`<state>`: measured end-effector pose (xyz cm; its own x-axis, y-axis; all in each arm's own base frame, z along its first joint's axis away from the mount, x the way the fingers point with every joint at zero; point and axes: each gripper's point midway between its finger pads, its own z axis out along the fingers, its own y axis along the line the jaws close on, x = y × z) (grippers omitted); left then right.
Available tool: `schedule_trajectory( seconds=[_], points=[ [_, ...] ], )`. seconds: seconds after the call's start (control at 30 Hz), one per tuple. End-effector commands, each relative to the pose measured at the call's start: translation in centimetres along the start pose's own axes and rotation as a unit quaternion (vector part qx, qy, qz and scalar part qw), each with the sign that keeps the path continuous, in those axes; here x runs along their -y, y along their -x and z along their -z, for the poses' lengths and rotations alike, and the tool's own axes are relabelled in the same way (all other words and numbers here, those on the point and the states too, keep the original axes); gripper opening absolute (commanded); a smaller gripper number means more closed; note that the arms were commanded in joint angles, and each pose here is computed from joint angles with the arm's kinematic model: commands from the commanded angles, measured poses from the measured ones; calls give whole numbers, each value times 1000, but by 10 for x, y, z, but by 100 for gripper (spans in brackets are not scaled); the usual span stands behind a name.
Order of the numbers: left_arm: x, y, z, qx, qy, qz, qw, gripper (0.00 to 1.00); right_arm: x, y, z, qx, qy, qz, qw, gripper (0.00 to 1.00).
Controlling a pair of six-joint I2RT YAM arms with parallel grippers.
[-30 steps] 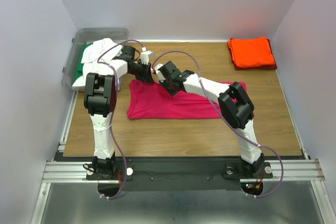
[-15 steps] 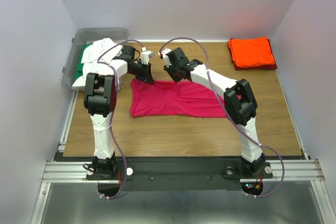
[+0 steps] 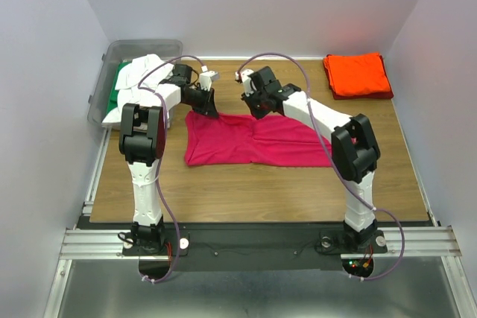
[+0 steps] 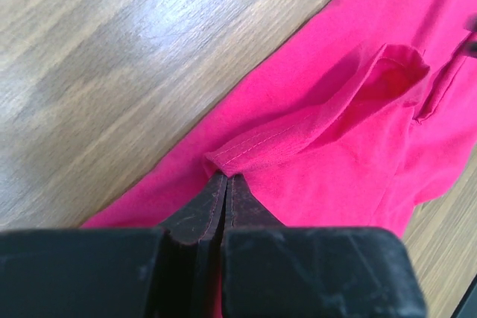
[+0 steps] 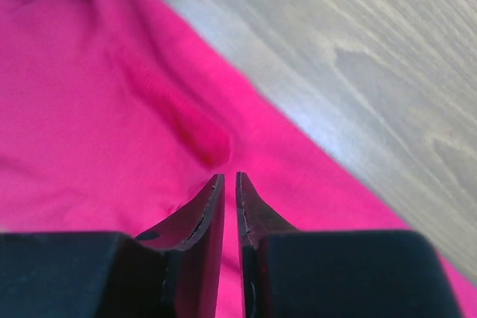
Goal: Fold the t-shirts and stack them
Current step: Fold the tshirt
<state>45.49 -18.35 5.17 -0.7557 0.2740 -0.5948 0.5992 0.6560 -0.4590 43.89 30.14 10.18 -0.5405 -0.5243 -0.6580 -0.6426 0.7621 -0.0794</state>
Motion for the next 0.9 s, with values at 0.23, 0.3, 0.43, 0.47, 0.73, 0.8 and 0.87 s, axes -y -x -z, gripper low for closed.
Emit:
schedule_trajectory(
  seconds=[0.23,0.3,0.43,0.47,0.73,0.8,0.87],
  points=[
    [16,43,31,43,4,-35,998,0,-63,6,27,27,175,-42,983,12],
    [17,43,33,40,5,-35,999,0,-66,-1,19,16,183,-45,982,12],
    [20,40,36,36,3,-36,999,0,-59,-17,-5,-7,158,-43,986,12],
    [20,39,36,35,3,-36,999,0,-50,-20,-10,-11,134,-45,990,12],
    [29,38,45,36,2,-42,998,0,-19,-15,-17,-3,40,-66,997,12],
    [36,41,52,42,2,-49,998,0,-19,-5,-6,10,41,-73,996,12],
    [40,36,55,35,1,-50,998,0,-22,0,3,19,51,-73,996,13]
  ],
)
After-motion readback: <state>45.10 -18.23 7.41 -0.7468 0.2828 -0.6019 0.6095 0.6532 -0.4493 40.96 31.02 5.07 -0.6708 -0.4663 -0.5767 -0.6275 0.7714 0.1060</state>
